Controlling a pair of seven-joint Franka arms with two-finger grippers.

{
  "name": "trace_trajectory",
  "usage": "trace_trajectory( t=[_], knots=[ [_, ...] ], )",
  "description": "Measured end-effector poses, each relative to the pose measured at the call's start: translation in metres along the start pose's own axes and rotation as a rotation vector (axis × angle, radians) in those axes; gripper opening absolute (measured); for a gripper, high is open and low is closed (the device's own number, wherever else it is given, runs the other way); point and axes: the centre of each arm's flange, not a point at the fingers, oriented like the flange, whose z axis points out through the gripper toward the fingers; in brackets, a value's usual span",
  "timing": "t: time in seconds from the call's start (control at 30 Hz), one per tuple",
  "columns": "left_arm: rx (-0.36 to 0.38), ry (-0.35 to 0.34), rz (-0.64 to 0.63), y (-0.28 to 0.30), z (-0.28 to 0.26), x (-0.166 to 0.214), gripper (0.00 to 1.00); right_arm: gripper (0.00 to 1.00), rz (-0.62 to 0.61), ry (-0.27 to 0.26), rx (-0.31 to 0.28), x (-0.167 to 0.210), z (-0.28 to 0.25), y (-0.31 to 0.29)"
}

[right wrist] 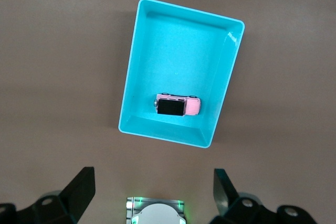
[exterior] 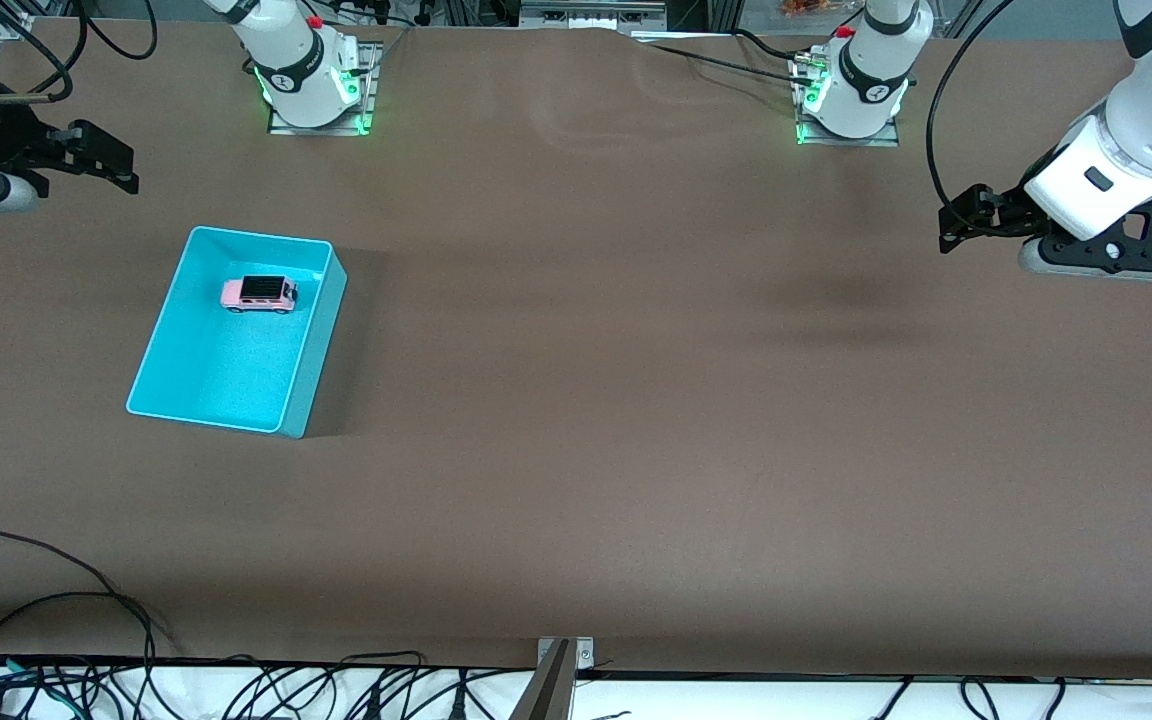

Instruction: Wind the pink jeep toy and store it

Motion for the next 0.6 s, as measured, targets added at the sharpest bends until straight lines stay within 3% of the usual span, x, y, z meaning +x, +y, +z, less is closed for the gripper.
trace_trajectory(
  t=[0.6],
  knots=[
    [0.0,0.0,0.0,0.0,0.0,0.0,1.0,1.0,0.014,0.018,0.003,0.025,0.006,0.009]
  ],
)
